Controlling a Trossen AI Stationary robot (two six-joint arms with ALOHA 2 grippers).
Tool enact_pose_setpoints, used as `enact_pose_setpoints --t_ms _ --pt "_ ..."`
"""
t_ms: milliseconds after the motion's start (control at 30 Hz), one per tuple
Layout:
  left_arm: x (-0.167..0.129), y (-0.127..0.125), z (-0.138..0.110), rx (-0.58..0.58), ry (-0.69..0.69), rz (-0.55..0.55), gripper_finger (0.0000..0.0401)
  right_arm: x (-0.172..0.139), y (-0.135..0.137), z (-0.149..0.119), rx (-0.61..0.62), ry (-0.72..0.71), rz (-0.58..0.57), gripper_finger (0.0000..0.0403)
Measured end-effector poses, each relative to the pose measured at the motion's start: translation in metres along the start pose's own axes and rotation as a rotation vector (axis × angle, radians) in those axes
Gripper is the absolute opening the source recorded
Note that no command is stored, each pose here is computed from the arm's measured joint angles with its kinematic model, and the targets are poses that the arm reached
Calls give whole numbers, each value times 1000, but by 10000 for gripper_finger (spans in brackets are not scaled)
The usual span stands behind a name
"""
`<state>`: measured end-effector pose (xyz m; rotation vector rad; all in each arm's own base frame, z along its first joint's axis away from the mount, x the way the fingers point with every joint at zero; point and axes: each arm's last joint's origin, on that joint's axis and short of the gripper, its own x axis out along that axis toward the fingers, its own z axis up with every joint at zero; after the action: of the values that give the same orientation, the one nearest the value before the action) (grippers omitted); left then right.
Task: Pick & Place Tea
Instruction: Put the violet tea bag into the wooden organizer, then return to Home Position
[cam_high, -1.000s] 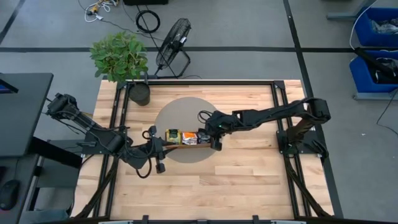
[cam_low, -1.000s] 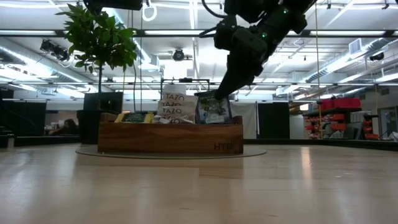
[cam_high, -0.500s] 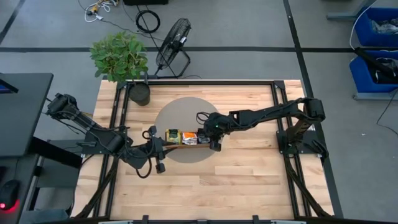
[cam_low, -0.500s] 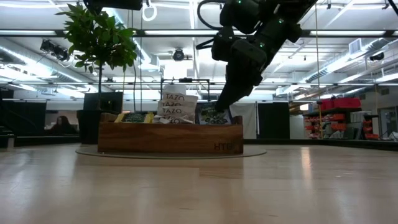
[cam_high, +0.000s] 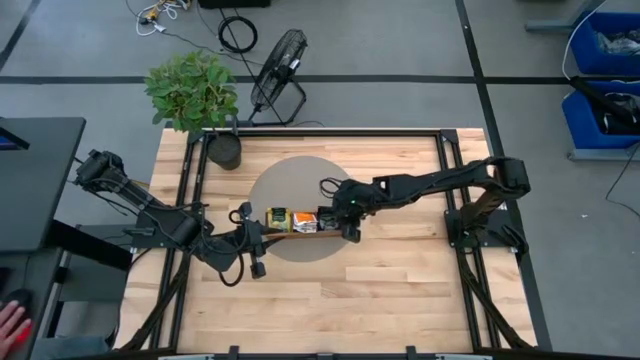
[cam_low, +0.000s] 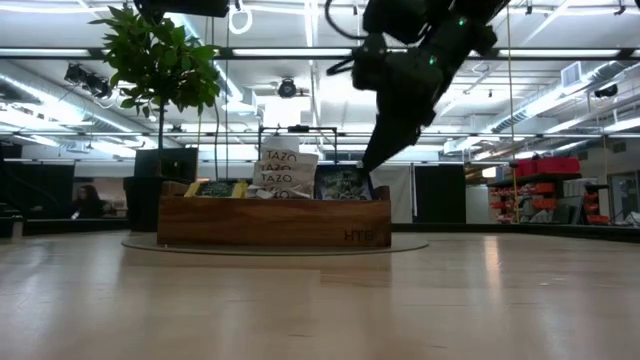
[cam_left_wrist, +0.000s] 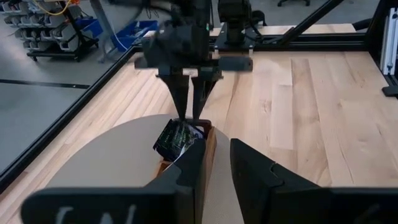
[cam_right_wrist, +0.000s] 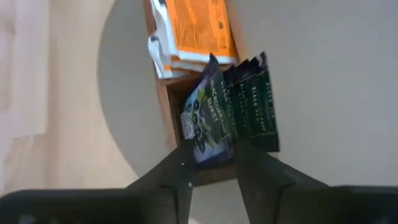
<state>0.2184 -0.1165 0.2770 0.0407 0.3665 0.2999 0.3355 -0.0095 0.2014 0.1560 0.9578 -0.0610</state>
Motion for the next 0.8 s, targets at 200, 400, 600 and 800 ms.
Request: enact_pose_setpoints --t_ms 200,400,600,800 --pt "0 1 1 32 -13 40 78 -39 2 0 36 -23 5 129" --pt "4 3 -7 52 -64 119 75 -80 10 -11 44 -6 -66 115" --pt "12 5 -22 44 -142 85 50 -106 32 -22 22 -49 -159 51" --pt "22 15 -30 12 -336 -101 8 -111 51 -27 18 -78 -165 13"
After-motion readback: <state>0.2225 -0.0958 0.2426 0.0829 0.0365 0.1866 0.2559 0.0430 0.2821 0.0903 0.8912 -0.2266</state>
